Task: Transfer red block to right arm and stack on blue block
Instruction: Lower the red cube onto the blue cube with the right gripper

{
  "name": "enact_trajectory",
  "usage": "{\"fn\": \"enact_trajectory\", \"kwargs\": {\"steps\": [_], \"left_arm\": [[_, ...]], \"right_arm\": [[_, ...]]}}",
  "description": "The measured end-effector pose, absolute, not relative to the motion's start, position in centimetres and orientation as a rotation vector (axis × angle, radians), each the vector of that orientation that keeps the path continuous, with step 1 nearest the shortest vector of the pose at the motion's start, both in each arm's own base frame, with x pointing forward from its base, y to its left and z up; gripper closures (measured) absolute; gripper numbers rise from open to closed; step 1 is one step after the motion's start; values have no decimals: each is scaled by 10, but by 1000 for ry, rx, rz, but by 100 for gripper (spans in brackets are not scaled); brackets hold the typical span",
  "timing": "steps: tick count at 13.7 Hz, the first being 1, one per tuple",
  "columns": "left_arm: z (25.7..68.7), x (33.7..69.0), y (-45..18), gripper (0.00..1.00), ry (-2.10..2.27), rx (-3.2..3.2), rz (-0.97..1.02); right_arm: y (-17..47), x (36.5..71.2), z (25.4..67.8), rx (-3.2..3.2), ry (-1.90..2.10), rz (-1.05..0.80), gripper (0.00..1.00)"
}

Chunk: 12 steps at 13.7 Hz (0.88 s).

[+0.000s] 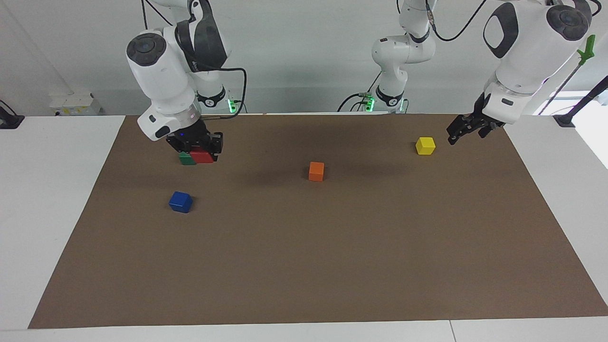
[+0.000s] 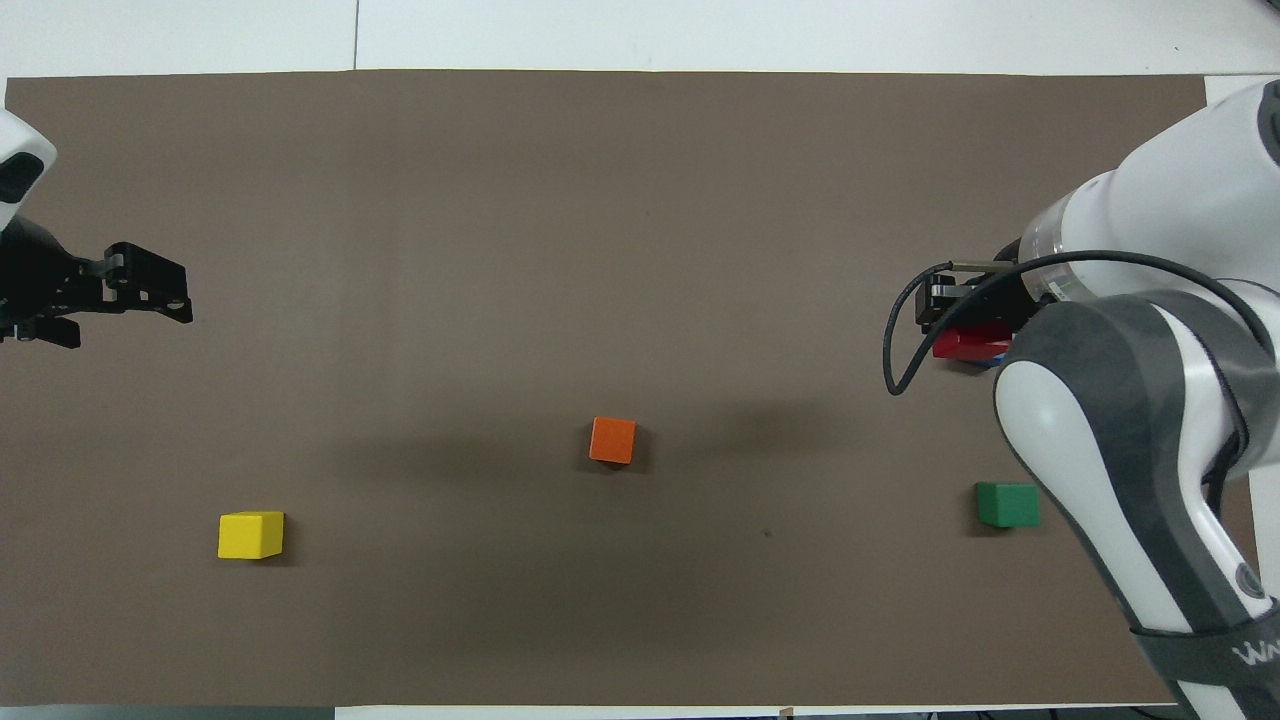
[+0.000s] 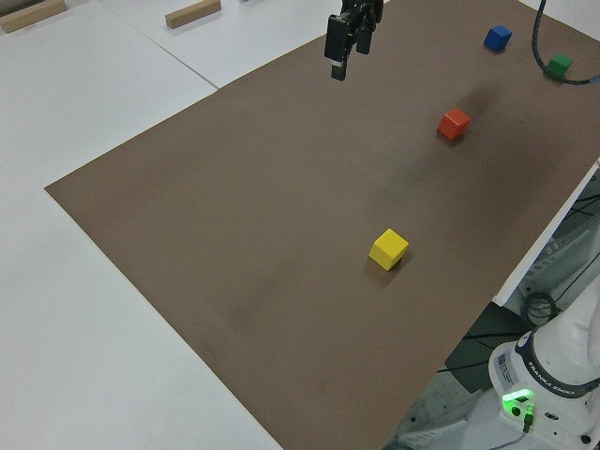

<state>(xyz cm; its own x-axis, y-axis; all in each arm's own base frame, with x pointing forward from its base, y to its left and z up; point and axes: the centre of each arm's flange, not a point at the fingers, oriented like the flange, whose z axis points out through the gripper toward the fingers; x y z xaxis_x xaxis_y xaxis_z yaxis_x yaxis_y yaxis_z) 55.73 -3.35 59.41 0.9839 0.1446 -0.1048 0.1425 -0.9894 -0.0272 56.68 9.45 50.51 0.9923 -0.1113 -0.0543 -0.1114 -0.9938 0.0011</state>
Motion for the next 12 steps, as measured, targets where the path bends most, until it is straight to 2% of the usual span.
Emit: {"fn": "enact_trajectory", "kwargs": {"steps": [3,6,12], "left_arm": [[602,550,-38,0,-212,-3109,166],[606,549,-38,0,-211,-3111,150],[608,551,-40,0,-204,-3116,118]], "right_arm": [[48,571,455,-3145,269,68,44],[31,567,412,-3140,306,19,44],[8,571,371,-3164,352,-25,44]]}}
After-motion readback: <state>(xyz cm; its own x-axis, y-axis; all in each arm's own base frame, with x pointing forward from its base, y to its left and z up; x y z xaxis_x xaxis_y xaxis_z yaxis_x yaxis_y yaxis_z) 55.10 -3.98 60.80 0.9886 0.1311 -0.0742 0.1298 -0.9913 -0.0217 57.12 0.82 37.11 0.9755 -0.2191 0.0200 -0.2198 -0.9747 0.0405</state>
